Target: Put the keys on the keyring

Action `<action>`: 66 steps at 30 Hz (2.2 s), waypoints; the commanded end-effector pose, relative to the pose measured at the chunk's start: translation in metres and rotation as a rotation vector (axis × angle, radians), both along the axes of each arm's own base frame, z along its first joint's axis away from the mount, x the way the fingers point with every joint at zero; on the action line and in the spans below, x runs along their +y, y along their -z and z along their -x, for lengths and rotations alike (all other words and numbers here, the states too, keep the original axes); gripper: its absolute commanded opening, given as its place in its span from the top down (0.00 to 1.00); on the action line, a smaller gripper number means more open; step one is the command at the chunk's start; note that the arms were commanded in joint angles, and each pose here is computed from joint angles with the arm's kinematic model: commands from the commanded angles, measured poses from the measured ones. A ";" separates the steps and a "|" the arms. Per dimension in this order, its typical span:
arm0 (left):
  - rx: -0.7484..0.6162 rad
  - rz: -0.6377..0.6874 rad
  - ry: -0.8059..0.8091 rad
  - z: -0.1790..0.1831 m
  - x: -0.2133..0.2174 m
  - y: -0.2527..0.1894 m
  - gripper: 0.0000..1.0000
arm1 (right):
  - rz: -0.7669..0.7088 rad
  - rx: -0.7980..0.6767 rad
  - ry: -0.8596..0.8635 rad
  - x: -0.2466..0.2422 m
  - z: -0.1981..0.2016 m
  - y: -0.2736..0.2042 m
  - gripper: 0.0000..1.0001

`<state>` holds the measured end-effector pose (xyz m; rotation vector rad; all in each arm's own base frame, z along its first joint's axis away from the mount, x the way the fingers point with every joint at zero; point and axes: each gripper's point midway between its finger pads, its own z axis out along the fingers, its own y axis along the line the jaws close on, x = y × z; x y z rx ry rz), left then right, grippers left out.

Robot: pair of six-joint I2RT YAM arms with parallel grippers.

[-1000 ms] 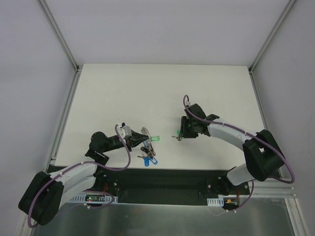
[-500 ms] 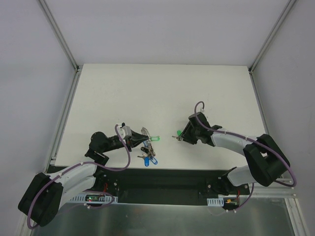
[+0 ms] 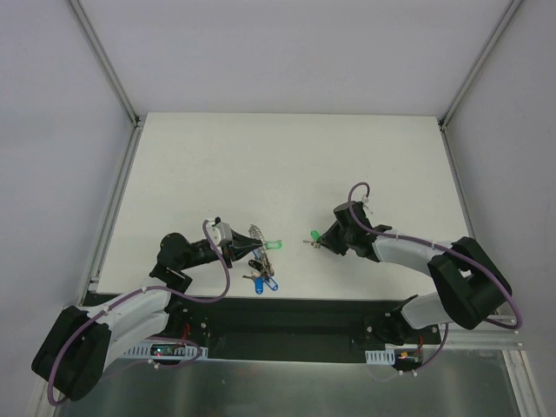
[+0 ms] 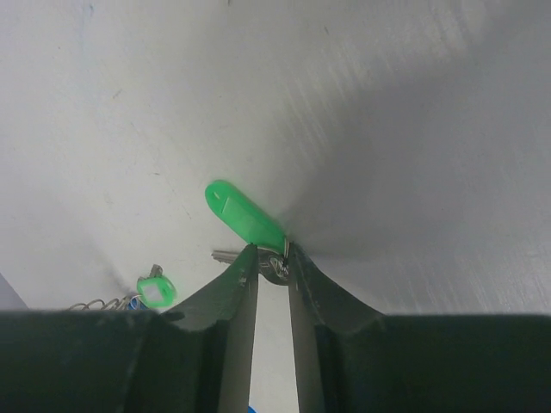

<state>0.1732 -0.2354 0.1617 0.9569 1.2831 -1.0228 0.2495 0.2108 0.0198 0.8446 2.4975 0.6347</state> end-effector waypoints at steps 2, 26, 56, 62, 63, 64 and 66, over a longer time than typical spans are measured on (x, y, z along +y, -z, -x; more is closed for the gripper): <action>-0.085 0.036 0.002 -0.003 -0.002 -0.024 1.00 | 0.093 0.049 0.059 -0.022 0.008 0.023 0.81; -0.084 0.031 -0.006 -0.004 -0.001 -0.024 1.00 | 1.148 -0.112 -0.713 -0.056 -0.035 -0.057 0.99; -0.099 0.041 -0.009 -0.002 -0.001 -0.029 1.00 | 0.840 -0.257 -0.913 0.032 0.012 -0.062 0.68; -0.097 0.040 -0.012 -0.002 0.000 -0.028 1.00 | 0.773 -0.273 -0.846 0.027 0.011 -0.055 0.71; -0.097 0.039 -0.012 -0.002 0.000 -0.028 1.00 | 0.760 -0.271 -0.833 0.028 0.011 -0.054 0.71; -0.097 0.039 -0.014 -0.003 0.000 -0.028 1.00 | 0.748 -0.276 -0.825 0.031 0.010 -0.053 0.71; -0.091 0.037 -0.012 -0.003 -0.001 -0.027 1.00 | 0.726 -0.263 -0.789 0.034 0.010 -0.049 0.72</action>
